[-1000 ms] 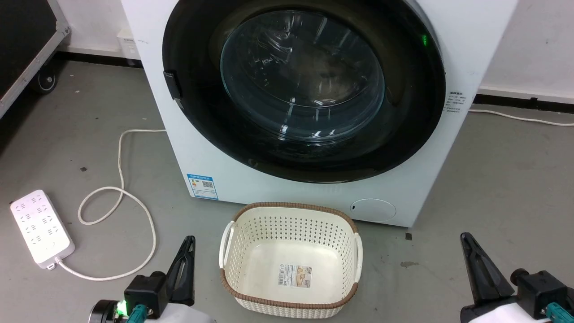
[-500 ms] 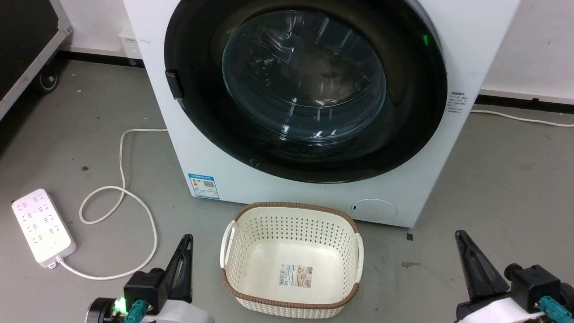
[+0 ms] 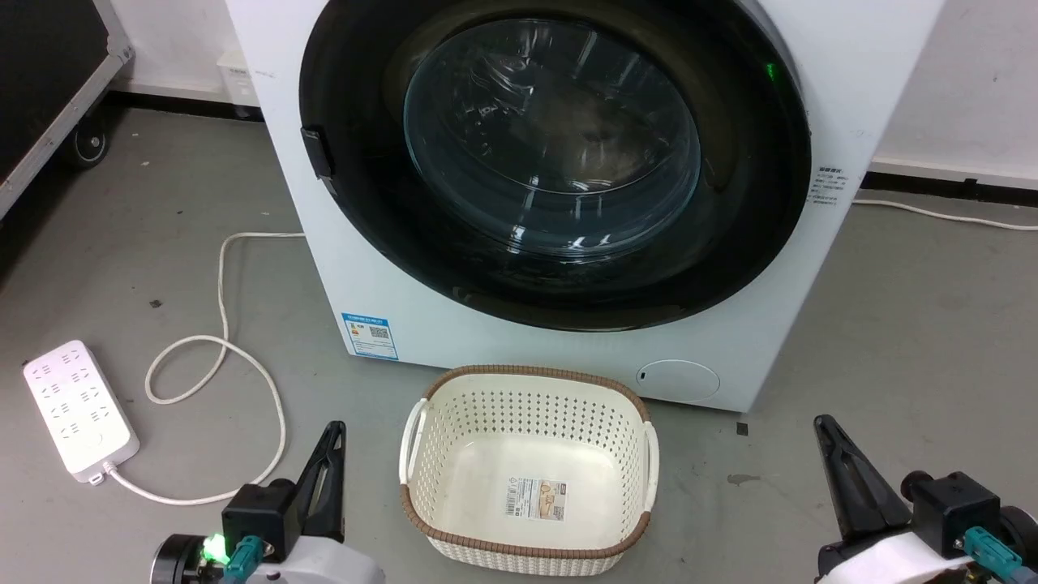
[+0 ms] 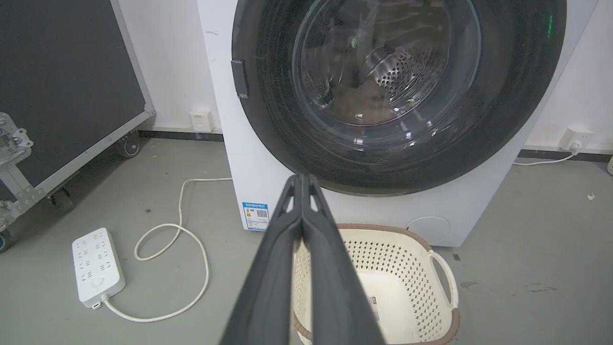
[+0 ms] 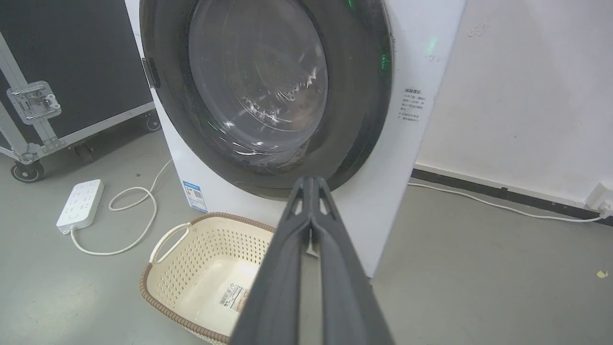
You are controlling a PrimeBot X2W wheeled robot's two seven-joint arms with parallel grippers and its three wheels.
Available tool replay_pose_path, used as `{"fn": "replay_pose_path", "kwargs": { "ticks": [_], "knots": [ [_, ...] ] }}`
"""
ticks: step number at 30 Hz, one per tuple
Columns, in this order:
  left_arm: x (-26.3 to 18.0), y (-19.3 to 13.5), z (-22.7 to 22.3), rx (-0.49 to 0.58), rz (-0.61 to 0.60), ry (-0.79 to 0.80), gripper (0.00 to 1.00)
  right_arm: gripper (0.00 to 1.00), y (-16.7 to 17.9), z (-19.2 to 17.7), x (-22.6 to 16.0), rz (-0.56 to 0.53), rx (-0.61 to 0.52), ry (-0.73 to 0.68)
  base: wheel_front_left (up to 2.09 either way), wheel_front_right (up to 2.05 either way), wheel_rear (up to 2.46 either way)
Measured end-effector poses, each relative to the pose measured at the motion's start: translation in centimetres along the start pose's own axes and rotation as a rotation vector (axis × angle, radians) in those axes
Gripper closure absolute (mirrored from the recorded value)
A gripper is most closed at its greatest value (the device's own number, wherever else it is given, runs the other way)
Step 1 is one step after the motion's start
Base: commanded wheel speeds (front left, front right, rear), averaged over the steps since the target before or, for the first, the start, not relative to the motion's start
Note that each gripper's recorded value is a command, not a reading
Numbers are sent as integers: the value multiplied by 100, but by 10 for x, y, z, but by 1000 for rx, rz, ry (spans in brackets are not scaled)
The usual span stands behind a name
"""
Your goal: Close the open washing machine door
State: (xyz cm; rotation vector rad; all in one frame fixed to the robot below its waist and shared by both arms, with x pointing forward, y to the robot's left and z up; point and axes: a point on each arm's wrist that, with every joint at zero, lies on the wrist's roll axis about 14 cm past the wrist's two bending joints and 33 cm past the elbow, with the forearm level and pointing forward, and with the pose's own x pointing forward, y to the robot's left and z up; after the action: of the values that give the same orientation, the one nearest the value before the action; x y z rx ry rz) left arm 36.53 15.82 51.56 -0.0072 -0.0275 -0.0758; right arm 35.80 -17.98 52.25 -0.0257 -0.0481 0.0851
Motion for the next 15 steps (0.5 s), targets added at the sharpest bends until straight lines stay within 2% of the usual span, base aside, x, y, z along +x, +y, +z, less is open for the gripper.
{"fn": "replay_pose_path", "kwargs": {
  "ticks": [15],
  "knots": [
    [2,6,4,13,22,6,100,100,4,-2,2,11,-4,25,0,0,0]
  ]
}}
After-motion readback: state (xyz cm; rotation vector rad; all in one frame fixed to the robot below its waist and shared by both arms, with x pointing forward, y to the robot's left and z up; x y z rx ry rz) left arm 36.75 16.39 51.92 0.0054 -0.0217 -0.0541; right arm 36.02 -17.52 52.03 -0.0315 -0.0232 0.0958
